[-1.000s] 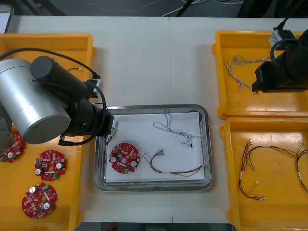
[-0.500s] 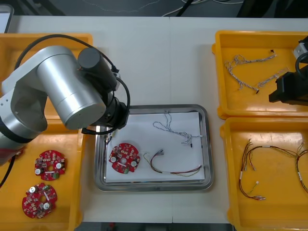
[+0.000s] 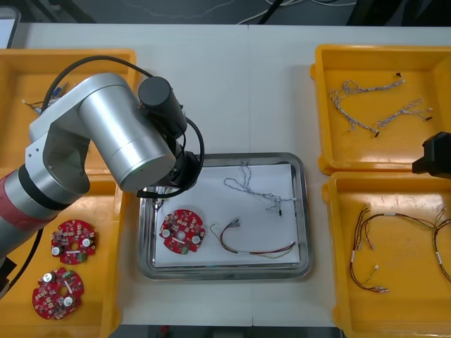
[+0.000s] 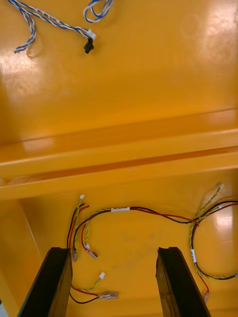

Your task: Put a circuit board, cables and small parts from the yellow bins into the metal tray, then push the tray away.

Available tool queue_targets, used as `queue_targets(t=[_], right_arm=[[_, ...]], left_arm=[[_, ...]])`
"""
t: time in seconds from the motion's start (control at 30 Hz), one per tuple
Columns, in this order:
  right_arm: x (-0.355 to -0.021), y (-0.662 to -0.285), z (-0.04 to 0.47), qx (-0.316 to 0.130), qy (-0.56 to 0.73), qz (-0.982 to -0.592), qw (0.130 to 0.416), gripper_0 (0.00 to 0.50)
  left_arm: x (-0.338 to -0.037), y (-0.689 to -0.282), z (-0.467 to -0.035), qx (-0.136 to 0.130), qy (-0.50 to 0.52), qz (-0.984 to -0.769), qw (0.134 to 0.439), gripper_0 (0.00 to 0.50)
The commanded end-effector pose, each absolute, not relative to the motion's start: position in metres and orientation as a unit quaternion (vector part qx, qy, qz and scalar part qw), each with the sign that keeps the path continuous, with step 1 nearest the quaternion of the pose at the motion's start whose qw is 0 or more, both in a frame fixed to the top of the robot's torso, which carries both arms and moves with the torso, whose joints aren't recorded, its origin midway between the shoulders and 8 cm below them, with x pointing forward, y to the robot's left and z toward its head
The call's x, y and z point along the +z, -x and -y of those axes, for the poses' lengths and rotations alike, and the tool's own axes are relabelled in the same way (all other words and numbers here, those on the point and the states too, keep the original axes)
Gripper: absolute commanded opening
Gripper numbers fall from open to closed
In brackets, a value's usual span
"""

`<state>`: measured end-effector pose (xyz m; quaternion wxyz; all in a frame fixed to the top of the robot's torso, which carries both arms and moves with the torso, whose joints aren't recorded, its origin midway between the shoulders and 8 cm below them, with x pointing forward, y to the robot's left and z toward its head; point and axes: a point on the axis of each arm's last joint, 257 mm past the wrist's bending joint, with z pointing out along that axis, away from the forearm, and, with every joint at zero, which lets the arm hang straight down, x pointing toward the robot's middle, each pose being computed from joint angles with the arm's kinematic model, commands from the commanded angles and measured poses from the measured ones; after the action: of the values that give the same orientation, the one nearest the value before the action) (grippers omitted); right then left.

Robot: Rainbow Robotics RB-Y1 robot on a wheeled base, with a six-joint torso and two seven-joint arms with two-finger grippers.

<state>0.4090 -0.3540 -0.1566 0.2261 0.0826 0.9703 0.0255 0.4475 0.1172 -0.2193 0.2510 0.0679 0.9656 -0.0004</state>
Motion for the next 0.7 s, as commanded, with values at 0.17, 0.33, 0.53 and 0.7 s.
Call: queue_targets(t=[0.17, 0.33, 0.53, 0.7], right_arm=[[-0.145, -0.399, 0.382, -0.004, -0.106, -0.964, 0.245, 0.494], [-0.145, -0.398, 0.384, -0.008, -0.104, -0.964, 0.245, 0.495], [-0.144, -0.397, 0.38, -0.008, -0.092, -0.965, 0.247, 0.494], [-0.146, -0.394, 0.381, -0.009, -0.091, -0.965, 0.245, 0.494]], left_arm=[[-0.222, -0.444, -0.103, 0.006, -0.05, -0.963, 0.265, 0.0], [-0.224, -0.448, -0.097, -0.009, -0.04, -0.962, 0.27, 0.0], [-0.228, -0.456, -0.09, -0.024, -0.034, -0.959, 0.279, 0.0], [-0.236, -0.457, -0.085, -0.03, -0.032, -0.959, 0.281, 0.0]])
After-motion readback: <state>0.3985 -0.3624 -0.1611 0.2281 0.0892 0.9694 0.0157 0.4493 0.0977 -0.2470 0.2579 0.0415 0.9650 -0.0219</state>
